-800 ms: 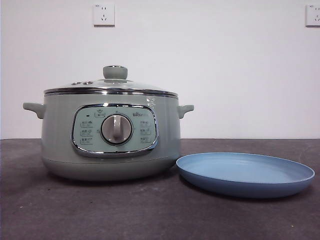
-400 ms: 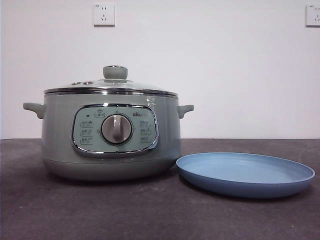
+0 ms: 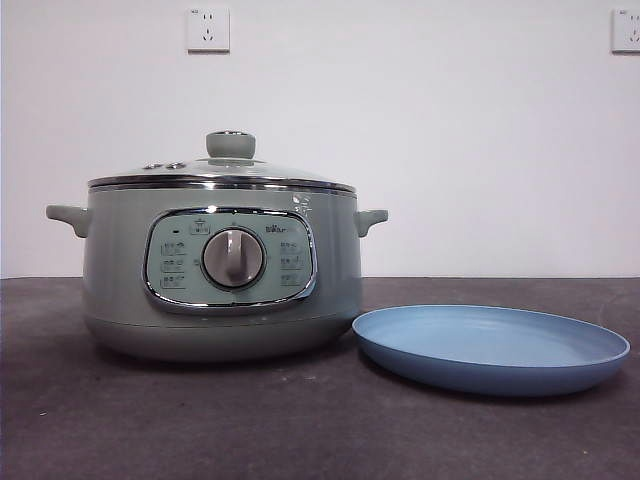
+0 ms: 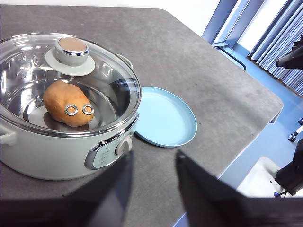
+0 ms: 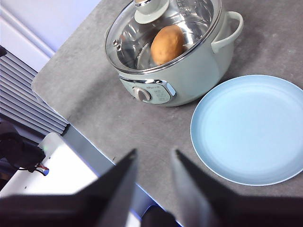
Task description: Take the potato out from the steamer,put the potato on the plate,close the lid
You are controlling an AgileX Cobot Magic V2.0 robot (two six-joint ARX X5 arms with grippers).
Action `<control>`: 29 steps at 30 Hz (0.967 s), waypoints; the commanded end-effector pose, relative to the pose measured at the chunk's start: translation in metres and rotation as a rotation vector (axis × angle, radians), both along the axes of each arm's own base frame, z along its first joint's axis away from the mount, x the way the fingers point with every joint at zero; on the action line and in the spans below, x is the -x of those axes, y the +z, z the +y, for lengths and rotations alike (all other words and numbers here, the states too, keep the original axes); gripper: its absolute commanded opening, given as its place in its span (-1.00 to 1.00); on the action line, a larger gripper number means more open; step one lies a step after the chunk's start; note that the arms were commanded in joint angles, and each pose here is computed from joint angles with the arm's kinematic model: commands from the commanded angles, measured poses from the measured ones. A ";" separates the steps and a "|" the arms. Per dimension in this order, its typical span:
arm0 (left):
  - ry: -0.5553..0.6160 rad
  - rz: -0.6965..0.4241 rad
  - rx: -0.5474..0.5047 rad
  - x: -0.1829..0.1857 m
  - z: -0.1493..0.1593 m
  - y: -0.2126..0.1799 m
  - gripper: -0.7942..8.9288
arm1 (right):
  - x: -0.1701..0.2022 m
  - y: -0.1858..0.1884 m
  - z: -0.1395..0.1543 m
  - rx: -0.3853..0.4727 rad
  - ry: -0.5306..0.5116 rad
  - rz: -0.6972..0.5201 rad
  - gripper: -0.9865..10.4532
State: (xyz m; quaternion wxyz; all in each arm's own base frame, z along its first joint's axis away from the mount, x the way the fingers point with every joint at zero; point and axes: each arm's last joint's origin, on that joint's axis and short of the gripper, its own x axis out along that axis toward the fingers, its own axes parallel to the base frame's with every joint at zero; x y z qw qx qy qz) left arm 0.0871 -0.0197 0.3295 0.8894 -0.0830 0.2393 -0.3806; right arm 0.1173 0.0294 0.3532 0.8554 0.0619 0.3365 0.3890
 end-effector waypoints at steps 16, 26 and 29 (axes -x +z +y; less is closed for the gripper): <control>0.034 0.009 -0.041 -0.027 -0.002 0.007 0.43 | -0.001 0.002 0.001 -0.014 -0.001 -0.019 0.27; 0.016 -0.061 -0.133 -0.093 -0.027 0.029 0.43 | -0.006 0.001 0.001 -0.012 -0.001 -0.002 0.27; 0.026 -0.071 -0.196 -0.117 -0.038 0.030 0.43 | -0.007 0.000 0.001 -0.012 -0.001 -0.001 0.27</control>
